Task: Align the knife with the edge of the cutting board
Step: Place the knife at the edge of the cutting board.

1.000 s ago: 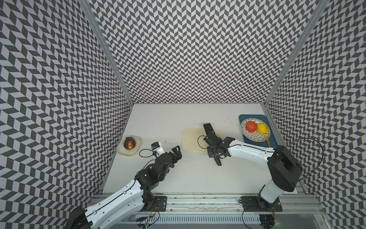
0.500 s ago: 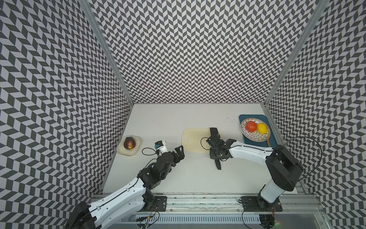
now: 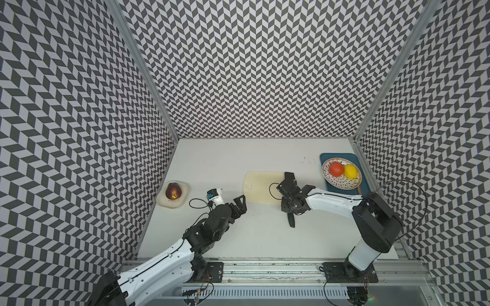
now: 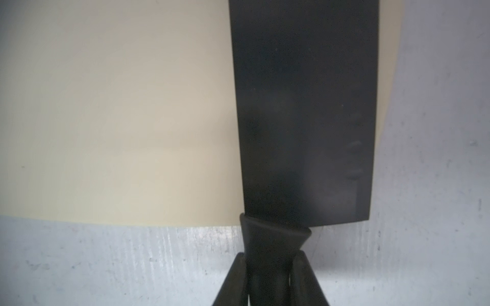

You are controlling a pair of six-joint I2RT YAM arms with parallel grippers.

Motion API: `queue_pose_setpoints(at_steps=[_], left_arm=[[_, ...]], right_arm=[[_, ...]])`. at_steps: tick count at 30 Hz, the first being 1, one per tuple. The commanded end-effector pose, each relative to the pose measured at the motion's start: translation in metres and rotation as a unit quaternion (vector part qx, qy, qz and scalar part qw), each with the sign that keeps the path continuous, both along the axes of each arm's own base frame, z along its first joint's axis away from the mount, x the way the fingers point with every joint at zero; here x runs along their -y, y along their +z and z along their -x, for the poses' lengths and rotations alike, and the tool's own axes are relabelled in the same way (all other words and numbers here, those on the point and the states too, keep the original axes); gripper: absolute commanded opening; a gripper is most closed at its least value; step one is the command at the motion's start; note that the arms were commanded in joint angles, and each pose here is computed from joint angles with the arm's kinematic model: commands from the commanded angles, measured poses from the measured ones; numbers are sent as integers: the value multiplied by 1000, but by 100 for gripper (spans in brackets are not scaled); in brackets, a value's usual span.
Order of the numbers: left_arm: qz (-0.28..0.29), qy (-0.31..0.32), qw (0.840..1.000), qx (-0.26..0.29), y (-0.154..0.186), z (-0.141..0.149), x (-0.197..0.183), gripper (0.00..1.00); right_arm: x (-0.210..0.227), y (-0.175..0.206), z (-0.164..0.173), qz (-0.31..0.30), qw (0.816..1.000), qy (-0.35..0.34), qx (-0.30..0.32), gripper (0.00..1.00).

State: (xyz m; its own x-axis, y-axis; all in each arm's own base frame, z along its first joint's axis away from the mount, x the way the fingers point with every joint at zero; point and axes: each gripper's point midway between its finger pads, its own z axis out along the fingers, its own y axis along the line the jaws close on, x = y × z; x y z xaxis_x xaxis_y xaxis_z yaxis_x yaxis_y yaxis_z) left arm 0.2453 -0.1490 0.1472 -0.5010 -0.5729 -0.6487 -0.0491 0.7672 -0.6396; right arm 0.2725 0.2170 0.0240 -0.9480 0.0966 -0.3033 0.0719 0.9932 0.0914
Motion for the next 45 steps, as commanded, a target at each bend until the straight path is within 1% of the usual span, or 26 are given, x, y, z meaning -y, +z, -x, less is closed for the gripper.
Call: queue_pose_setpoints(at_steps=[1,12,13,16,17,24,26,28,31,35,45], left_arm=[[3,-4,1000,3,0,2,1,100],[2,-2,1000,3,0,2,0,100],[2,-2,1000,3,0,2,0,100],[1,-1,1000,3,-1,2,0,100],[2,0,1000,3,0,2,-1,100],[-1,3,1000,4,-1,2,-2,100],[-3,4,1000,4,-1,2,-3,100],[-4,7,1000,5,0,2,-4,100],[-6,10,1000,6,0,1,-6,100],[-10,15,1000,6,-1,1,-7,100],[-19,28,999,7,-2,0,-12,100]], right_arm=[[-6,3,-13,-8,1000,-7,17,19],[-6,0,-10,-15,1000,-8,14,24],[-7,0,-10,-18,1000,-8,14,26],[-10,4,-10,-26,999,-8,17,46],[-10,6,-10,-29,999,-8,18,51],[-11,24,-6,-52,998,-7,36,69],[-12,26,0,-72,997,5,38,75],[-16,28,9,-96,995,18,34,78],[-13,23,24,-109,993,22,25,80],[-16,20,36,-117,992,35,22,80],[-45,17,43,-128,989,77,14,80]])
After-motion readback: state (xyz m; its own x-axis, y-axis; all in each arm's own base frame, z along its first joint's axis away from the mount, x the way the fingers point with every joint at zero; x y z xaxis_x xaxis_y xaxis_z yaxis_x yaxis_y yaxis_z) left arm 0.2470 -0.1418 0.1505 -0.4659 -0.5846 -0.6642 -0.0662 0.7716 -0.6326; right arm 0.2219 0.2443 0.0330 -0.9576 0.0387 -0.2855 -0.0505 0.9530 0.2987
